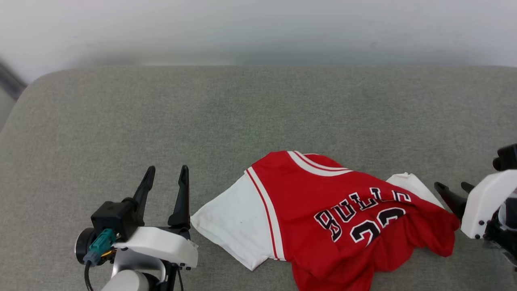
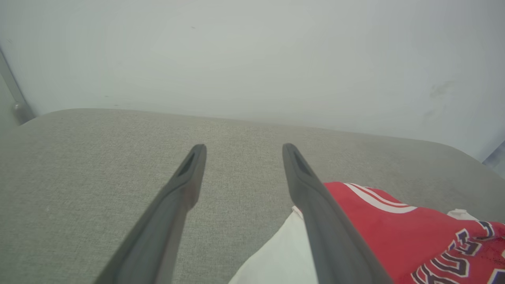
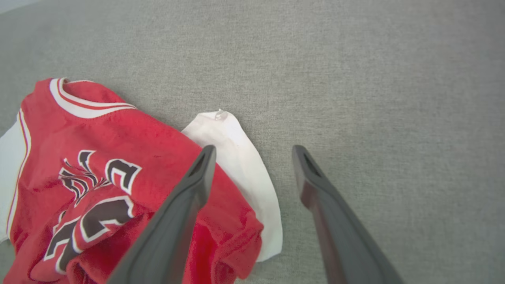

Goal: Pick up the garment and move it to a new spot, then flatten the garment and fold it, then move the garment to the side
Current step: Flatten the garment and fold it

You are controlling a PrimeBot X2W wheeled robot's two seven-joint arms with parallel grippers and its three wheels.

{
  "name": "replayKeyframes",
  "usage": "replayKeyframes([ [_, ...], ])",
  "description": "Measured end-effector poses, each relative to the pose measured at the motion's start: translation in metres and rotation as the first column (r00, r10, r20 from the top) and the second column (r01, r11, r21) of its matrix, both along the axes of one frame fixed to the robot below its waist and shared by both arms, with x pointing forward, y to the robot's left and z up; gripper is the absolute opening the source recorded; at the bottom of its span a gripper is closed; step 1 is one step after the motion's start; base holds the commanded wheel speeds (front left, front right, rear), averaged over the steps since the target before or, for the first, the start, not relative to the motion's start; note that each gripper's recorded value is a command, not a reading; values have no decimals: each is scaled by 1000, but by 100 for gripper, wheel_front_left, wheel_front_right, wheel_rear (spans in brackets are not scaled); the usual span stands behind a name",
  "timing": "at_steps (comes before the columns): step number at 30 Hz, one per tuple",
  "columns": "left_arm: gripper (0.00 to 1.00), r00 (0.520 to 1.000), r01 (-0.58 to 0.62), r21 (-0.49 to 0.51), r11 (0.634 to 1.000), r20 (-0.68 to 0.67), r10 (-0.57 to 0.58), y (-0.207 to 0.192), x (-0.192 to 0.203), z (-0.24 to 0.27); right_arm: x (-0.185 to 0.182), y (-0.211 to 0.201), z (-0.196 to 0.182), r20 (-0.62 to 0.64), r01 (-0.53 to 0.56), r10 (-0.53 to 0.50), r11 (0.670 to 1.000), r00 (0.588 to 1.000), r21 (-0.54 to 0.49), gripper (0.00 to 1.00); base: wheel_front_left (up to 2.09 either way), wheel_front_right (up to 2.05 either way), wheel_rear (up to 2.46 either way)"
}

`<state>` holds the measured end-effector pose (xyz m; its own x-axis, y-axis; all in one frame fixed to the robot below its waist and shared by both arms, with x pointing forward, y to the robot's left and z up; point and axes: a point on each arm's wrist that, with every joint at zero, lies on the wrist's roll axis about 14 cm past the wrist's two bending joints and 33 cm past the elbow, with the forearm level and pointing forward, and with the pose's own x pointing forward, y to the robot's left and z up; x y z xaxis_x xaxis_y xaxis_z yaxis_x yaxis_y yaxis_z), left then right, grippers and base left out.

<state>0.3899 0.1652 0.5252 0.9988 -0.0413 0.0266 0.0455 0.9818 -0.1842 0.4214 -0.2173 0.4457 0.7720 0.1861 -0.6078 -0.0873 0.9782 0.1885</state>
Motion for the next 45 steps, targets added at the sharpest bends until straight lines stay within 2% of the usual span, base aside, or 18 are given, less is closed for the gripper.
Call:
replayKeyframes([
  [4,100,1000,-10,-1,1000,-5,10,3,11,-6,18,12,-19,-133,-95,89,995,987,-41,100,0,0,0],
  [9,100,999,-27,-4,1000,-40,27,8,22,-22,36,31,-43,-252,-197,174,978,952,-66,100,0,0,0],
  [17,100,996,-42,-8,999,-77,41,11,31,-41,27,40,-87,-446,-271,222,961,867,-50,100,0,0,0],
  [18,100,996,-42,-8,999,-79,42,11,31,-41,26,39,-87,-456,-269,220,962,862,-43,85,0,0,0],
  [19,100,996,-43,-9,999,-79,42,11,31,-42,24,37,-89,-475,-265,215,963,853,-41,37,0,0,0],
  [20,100,996,-42,-9,999,-80,41,11,31,-42,21,36,-90,-490,-264,210,964,846,-42,0,0,0,0],
  [23,100,996,-38,-12,999,-77,37,9,31,-41,20,38,-86,-477,-265,215,964,852,-39,0,0,0,0],
  [26,100,997,-34,-12,999,-67,33,8,31,-38,33,35,-71,-383,-234,195,971,903,-56,0,0,0,0],
  [29,100,998,-25,-10,1000,-53,24,6,30,-33,55,13,-42,-243,-139,114,987,963,-86,0,0,0,0],
  [32,100,999,-11,-10,1000,-46,11,1,27,-30,68,-16,-12,-118,-20,9,996,993,-92,0,0,0,0],
  [37,100,999,10,-8,1000,-36,-10,-5,24,-23,44,-71,-2,-72,179,-184,981,980,-71,0,0,0,0],
  [41,100,999,21,-7,1000,-33,-21,-9,25,-21,3,-103,-27,-129,318,-323,946,937,-58,0,0,0,0],
  [45,100,998,19,-5,1000,-55,-20,-9,23,-26,-34,-109,-56,-180,402,-402,915,898,-37,0,0,0,0],
])
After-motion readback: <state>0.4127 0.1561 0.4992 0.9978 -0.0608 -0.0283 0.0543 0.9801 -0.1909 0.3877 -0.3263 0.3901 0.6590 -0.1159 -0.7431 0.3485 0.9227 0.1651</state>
